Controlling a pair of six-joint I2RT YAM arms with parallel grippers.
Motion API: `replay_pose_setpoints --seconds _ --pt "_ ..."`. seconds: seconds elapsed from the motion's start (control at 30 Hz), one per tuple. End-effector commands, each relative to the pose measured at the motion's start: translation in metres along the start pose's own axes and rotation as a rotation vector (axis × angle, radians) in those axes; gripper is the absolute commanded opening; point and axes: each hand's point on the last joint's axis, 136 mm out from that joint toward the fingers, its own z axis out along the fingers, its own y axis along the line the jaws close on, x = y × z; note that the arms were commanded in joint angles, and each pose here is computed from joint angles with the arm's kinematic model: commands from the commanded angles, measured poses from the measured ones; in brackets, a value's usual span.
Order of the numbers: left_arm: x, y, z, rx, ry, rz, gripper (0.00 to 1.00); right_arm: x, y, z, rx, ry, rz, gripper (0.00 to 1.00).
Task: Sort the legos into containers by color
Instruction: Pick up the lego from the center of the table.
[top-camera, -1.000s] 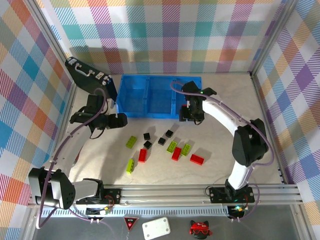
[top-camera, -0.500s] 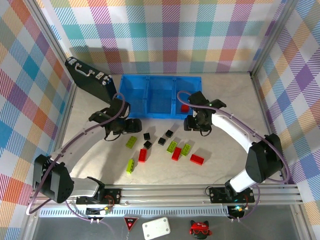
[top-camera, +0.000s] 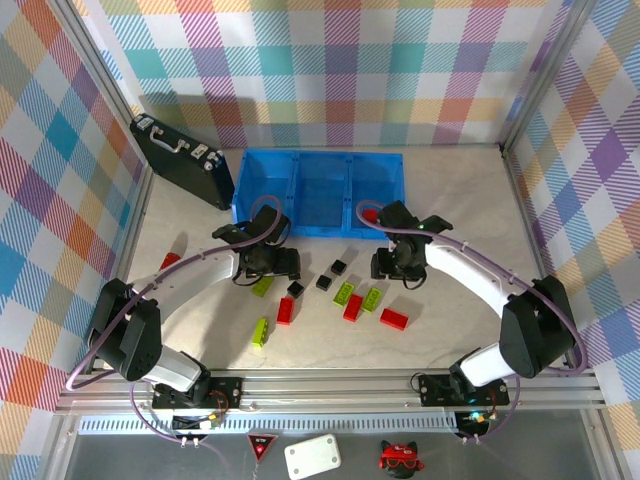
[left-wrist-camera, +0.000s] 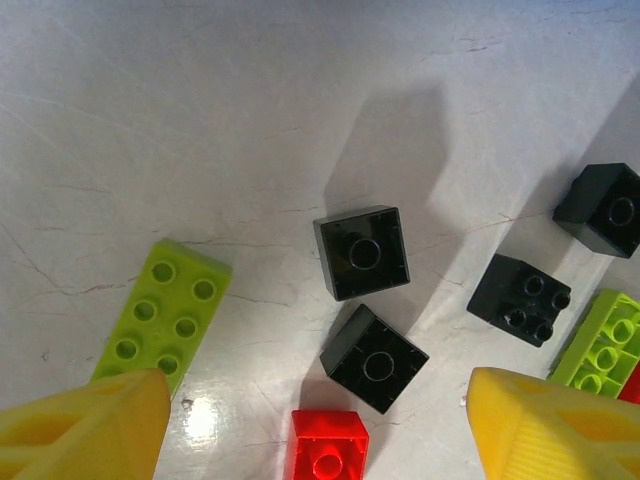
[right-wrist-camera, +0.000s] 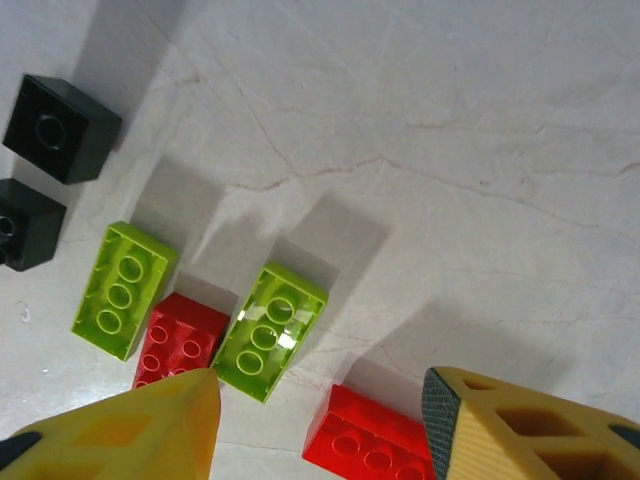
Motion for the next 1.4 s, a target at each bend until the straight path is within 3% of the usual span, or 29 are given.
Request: replay_pose_setpoints --seconds 0.0,0.2,0.33,0.8,1.37 --pt "-0.002 -0.004 -0.002 0.006 -0.018 -0.009 0.78 0.007 -0.005 -0.001 0.065 -0.019 0.105 0.59" --pt "-0.001 -0.002 -0.006 0.006 -0.031 -0.004 0.78 0.019 -0.008 0.011 0.155 -0.004 0.448 0.59" --pt "0.000 0.000 -0.006 0.002 -0.028 0.004 0.78 0.024 -0.005 0.017 0.193 0.027 0.566 0.58" --pt "0.003 0.003 -0.009 0.007 -0.046 0.010 0.80 0.026 0.031 0.056 0.118 0.123 0.569 0.56" --pt "0.002 0.003 -0.009 0.010 -0.052 0.009 0.83 0.038 0.021 0.081 0.178 0.154 0.570 0.50"
